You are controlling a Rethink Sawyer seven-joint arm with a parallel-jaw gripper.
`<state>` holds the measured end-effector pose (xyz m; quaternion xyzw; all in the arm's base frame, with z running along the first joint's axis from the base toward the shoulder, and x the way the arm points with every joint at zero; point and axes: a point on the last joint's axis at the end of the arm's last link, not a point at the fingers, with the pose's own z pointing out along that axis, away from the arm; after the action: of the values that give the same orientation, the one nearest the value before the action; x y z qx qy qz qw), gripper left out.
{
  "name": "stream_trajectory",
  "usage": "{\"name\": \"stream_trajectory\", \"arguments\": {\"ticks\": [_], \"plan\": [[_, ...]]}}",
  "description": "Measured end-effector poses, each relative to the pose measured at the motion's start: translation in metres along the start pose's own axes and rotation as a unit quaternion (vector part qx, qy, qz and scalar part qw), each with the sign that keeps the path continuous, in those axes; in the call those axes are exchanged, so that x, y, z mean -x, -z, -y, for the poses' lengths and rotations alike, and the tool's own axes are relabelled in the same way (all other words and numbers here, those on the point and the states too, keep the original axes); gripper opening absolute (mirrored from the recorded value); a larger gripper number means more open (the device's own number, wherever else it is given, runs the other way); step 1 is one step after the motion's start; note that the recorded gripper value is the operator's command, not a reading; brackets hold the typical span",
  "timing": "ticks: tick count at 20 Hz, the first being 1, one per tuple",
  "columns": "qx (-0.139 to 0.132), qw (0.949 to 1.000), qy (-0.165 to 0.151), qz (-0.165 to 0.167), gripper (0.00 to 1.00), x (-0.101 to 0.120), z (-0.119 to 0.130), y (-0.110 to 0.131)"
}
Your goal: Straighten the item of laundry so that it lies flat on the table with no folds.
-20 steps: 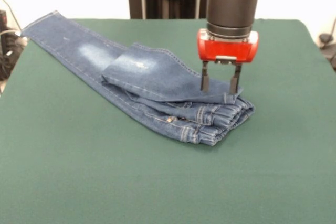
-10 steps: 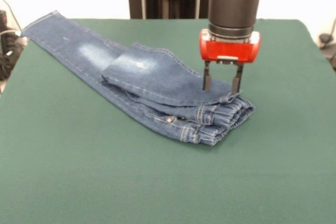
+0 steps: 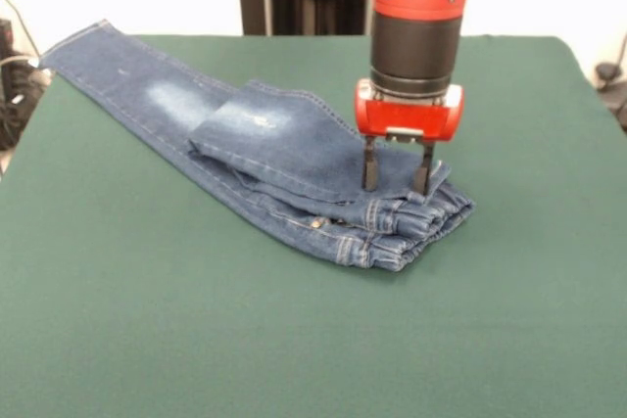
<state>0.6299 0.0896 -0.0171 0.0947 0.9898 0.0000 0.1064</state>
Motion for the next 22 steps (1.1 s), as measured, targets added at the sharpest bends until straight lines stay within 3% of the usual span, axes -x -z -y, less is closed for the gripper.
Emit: {"name": "stream_trajectory", "arguments": {"ticks": [15,16,22], "plan": [[0.001,1.0000,-0.003,0.007,1.00,0.0006,-0.0017,-0.0030],[0.001,1.0000,-0.002,0.007,0.00,0.0003,-0.0026,-0.0030],[0.002,1.0000,0.002,0.008,0.00,-0.0013,-0.0079,-0.0030]]}}
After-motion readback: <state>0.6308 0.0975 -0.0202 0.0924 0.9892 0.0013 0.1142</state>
